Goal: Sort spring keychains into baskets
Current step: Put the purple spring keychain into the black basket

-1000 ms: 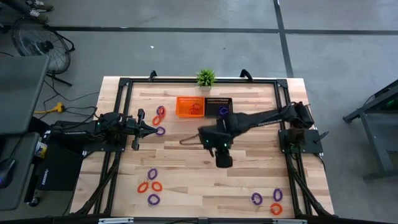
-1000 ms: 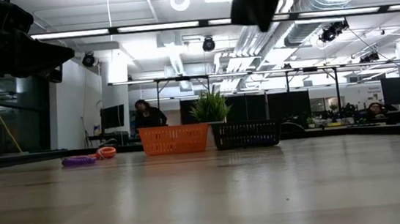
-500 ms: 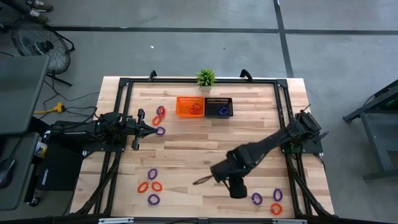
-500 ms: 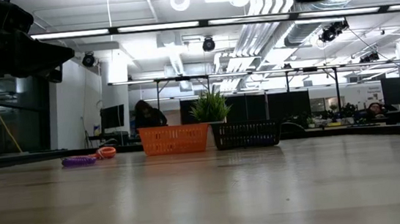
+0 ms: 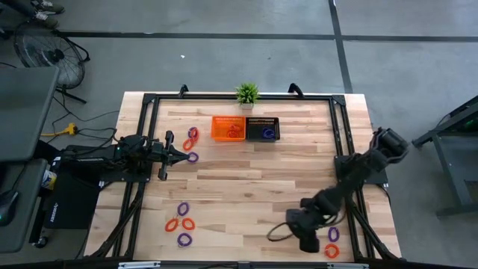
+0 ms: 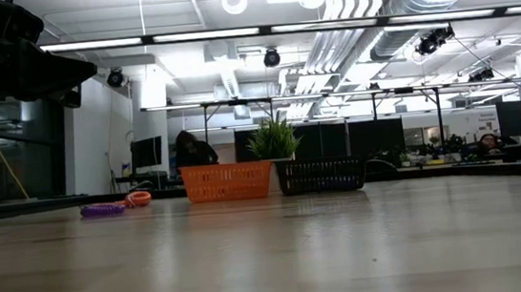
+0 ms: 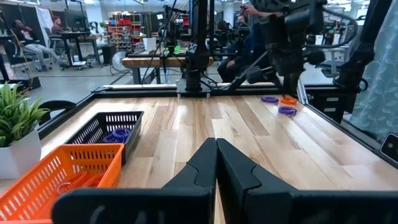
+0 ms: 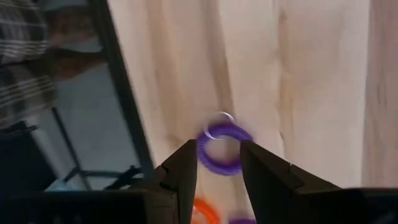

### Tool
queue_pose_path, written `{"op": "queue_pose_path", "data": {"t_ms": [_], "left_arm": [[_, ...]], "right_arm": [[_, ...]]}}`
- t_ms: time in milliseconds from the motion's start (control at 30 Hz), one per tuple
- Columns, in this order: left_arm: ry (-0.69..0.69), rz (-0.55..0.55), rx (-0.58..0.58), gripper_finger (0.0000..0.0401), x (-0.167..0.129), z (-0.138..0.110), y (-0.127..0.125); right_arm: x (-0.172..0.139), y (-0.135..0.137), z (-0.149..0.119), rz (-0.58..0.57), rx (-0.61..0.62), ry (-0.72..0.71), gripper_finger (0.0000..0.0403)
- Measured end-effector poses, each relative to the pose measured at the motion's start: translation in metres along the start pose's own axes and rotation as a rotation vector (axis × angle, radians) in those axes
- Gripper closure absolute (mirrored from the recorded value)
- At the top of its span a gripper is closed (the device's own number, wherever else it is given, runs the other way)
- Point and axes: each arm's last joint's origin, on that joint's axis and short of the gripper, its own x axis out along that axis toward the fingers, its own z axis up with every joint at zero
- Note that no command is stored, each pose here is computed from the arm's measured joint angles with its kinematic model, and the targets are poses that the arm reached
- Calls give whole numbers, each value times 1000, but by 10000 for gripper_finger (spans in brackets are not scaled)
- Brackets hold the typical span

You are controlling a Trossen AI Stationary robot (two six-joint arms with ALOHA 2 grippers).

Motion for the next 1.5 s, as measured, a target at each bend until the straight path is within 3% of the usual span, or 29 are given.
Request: {"op": "queue_pose_path", "data": {"t_ms": [200,500,733,1300,1500], "left_arm": [[0,0,0,400,0,0,0],[0,0,0,400,0,0,0],[0,0,0,400,0,0,0],[0,0,0,400,0,0,0],[0,0,0,400,0,0,0]], "right_arm": [[18,-10,-30,-33,-113,-28,286],[30,-6,-54,-83,-297,-96,286],[41,-9,-53,-173,-369,-139,286],[67,-12,-50,-240,-458,-127,287],[68,-13,-50,-256,-476,-129,321]]}}
